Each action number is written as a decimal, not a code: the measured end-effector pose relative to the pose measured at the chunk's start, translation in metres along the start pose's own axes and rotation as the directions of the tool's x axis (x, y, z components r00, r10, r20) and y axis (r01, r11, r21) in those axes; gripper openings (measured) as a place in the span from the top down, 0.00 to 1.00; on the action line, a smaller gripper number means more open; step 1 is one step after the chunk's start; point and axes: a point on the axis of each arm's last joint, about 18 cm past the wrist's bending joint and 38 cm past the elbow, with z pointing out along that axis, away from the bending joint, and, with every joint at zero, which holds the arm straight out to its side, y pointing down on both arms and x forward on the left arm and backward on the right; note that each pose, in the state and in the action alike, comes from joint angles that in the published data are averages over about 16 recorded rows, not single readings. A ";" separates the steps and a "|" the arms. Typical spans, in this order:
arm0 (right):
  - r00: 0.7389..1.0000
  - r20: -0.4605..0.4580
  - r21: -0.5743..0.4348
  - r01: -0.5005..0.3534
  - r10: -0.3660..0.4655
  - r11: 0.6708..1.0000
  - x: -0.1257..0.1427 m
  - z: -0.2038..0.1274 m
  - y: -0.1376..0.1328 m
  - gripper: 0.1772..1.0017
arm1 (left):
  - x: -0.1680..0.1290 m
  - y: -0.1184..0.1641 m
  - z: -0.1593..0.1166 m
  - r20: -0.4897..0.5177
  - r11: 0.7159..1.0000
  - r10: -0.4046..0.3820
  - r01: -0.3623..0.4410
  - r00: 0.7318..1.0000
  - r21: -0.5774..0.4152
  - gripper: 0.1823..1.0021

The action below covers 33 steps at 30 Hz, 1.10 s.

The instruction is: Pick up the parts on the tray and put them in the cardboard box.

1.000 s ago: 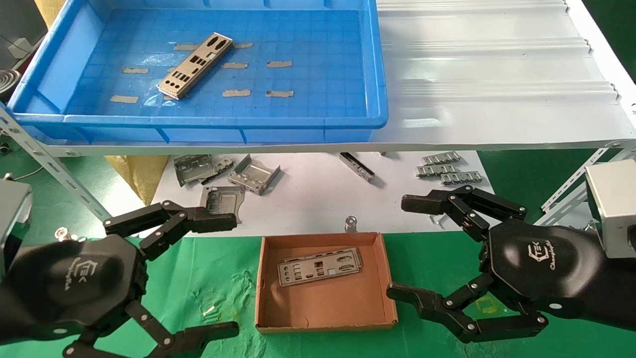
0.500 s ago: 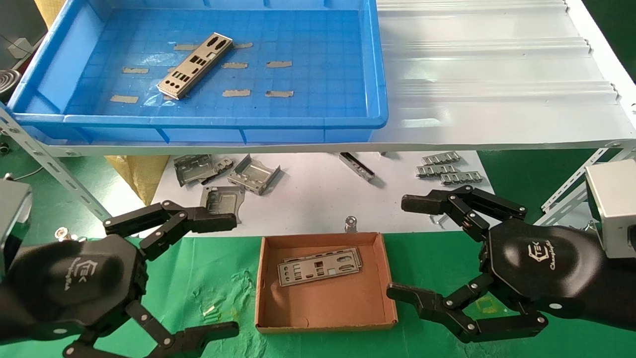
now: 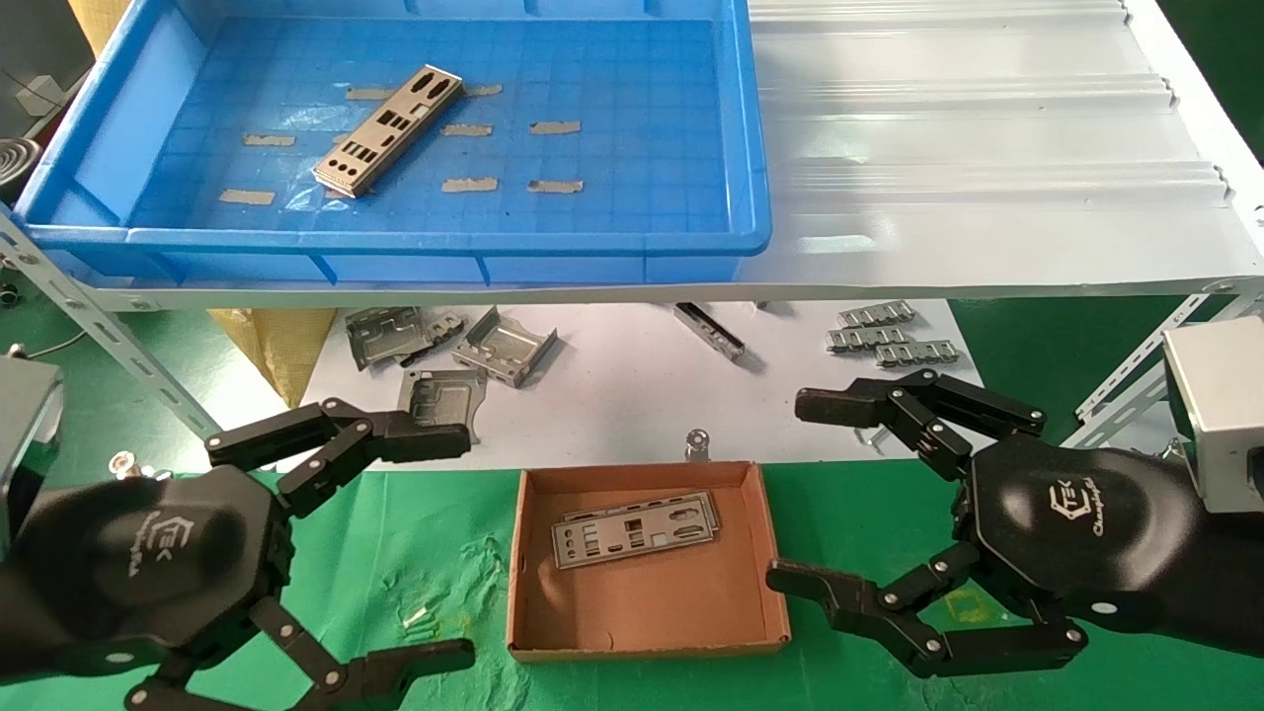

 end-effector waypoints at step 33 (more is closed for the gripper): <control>1.000 0.000 0.000 0.000 0.000 1.000 0.000 0.000 0.000 0.74 | 0.000 0.000 0.000 0.000 1.000 0.000 0.000 1.000 0.000 0.00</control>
